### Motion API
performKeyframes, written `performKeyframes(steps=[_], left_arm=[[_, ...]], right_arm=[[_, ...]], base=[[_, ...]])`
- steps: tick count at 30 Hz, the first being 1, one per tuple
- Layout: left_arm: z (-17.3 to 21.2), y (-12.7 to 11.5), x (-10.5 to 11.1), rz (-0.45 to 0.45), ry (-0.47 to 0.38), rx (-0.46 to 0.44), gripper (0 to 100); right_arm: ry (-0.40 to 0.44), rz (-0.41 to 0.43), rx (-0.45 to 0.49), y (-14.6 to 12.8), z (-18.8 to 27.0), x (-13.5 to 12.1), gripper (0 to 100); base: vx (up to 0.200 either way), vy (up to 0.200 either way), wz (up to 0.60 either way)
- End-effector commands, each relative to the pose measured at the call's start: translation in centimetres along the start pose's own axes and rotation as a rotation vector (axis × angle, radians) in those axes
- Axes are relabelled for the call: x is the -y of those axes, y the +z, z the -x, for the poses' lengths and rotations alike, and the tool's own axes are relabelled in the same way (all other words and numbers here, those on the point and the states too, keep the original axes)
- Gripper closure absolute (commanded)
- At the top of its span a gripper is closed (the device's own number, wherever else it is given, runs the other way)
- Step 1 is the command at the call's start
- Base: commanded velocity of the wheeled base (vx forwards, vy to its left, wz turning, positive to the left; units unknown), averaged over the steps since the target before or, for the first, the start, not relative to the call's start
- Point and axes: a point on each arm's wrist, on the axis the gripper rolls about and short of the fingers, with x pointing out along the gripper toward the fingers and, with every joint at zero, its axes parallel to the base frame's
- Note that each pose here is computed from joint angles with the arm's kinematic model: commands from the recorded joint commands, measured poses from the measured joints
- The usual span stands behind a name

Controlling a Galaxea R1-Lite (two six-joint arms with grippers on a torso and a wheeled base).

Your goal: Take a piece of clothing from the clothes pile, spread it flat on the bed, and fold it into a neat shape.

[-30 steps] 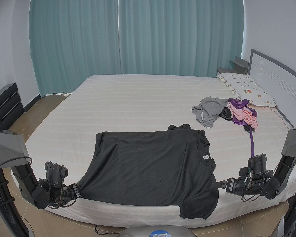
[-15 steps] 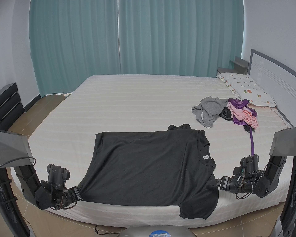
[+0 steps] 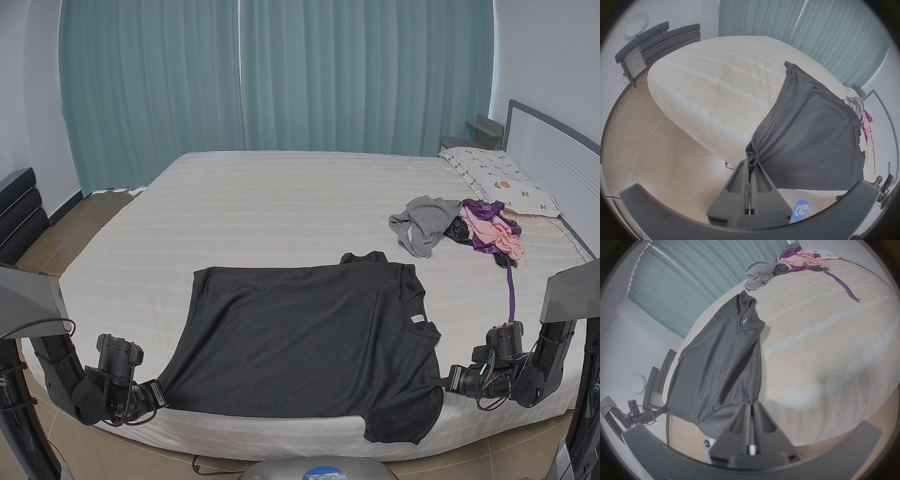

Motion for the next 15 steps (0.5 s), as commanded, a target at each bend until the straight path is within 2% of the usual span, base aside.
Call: performKeyframes(steps=[1, 10, 15], left_arm=[[-0.5, -0.3, -0.1, -0.003, 0.013, -0.018, 100], [-0.8, -0.5, -0.2, -0.007, 0.022, -0.032, 100], [-1.0, -0.9, -0.1, -0.022, 0.026, -0.048, 100]], right_arm=[[-0.016, -0.008, 0.012, 0.0, 1.5, 0.4, 100], [-0.063, 0.062, -0.012, -1.4, 4.3, 1.7, 100], [-0.072, 0.123, -0.077, -3.2, 5.5, 1.8, 100]], base=[[0.000, 0.000, 0.00], [0.000, 0.000, 0.00], [0.000, 0.000, 0.00]])
